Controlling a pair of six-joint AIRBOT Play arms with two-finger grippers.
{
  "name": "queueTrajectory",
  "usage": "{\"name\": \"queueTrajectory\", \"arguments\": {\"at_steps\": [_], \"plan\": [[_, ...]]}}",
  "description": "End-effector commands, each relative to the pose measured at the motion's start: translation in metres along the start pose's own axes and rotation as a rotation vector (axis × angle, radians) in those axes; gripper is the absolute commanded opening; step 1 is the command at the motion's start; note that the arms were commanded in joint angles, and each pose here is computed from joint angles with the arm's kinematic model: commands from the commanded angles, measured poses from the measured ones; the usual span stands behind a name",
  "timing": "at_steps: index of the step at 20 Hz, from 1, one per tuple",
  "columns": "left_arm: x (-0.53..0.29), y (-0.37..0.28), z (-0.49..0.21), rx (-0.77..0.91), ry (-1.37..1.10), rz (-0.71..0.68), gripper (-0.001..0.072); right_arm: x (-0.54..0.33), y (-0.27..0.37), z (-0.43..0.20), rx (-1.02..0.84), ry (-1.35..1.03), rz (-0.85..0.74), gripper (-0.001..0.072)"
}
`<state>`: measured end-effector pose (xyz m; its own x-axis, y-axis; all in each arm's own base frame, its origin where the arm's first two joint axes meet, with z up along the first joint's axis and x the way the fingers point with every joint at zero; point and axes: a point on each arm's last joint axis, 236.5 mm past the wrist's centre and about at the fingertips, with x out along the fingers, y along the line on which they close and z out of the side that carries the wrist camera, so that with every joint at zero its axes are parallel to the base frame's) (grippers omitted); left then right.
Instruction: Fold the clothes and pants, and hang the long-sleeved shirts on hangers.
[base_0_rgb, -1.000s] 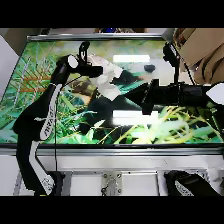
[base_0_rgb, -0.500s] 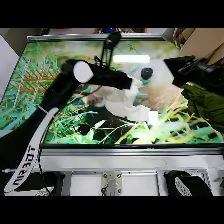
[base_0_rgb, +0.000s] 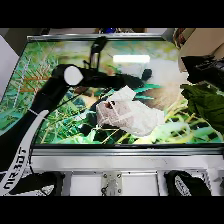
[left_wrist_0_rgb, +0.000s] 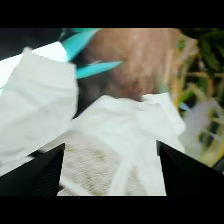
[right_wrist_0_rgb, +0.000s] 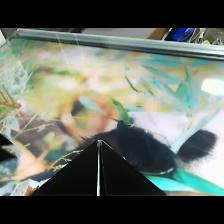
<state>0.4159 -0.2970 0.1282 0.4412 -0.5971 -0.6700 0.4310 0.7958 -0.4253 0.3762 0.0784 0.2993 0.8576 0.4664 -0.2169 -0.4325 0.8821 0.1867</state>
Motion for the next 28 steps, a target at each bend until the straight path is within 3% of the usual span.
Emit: {"name": "queueTrajectory", "arguments": {"at_steps": [1,3,6,9,14,15,17,20,21,22,23,28], "plan": [[-0.005,0.117,-0.057,-0.255,0.120,0.154,0.0614,-0.001,0.000,-0.017,-0.020,0.071,0.001,0.0014],[0.006,0.164,-0.111,-0.462,0.206,0.179,0.0614,0.000,0.001,-0.025,-0.014,0.096,0.011,0.0014],[0.036,0.162,-0.151,-0.625,0.279,0.021,0.0614,0.003,-0.002,-0.039,0.032,0.122,0.009,0.0014],[0.065,0.134,-0.154,-0.652,0.283,-0.145,0.0614,0.008,-0.006,-0.054,0.055,0.150,0.010,0.0014],[0.099,0.105,-0.155,-0.596,0.343,-0.204,0.0613,0.016,-0.014,-0.081,0.092,0.206,0.007,0.0015],[0.103,0.100,-0.151,-0.582,0.343,-0.210,0.0582,0.017,-0.019,-0.091,0.100,0.233,-0.008,0.0016],[0.106,0.096,-0.145,-0.551,0.337,-0.214,0.0025,0.018,-0.039,-0.123,0.163,0.325,-0.082,0.0018],[0.101,0.096,-0.128,-0.539,0.314,-0.229,0.0025,0.007,-0.073,-0.206,0.282,0.575,-0.225,0.0033],[0.098,0.097,-0.123,-0.536,0.309,-0.235,0.0024,0.003,-0.078,-0.240,0.327,0.669,-0.250,0.0233],[0.096,0.096,-0.119,-0.530,0.306,-0.242,0.0024,-0.001,-0.080,-0.268,0.363,0.745,-0.259,0.0557],[0.094,0.096,-0.115,-0.528,0.304,-0.247,0.0024,-0.002,-0.080,-0.295,0.397,0.805,-0.256,0.0716],[0.091,0.100,-0.116,-0.510,0.314,-0.239,0.0024,0.017,-0.091,-0.365,0.543,0.904,-0.270,0.0714]]}}
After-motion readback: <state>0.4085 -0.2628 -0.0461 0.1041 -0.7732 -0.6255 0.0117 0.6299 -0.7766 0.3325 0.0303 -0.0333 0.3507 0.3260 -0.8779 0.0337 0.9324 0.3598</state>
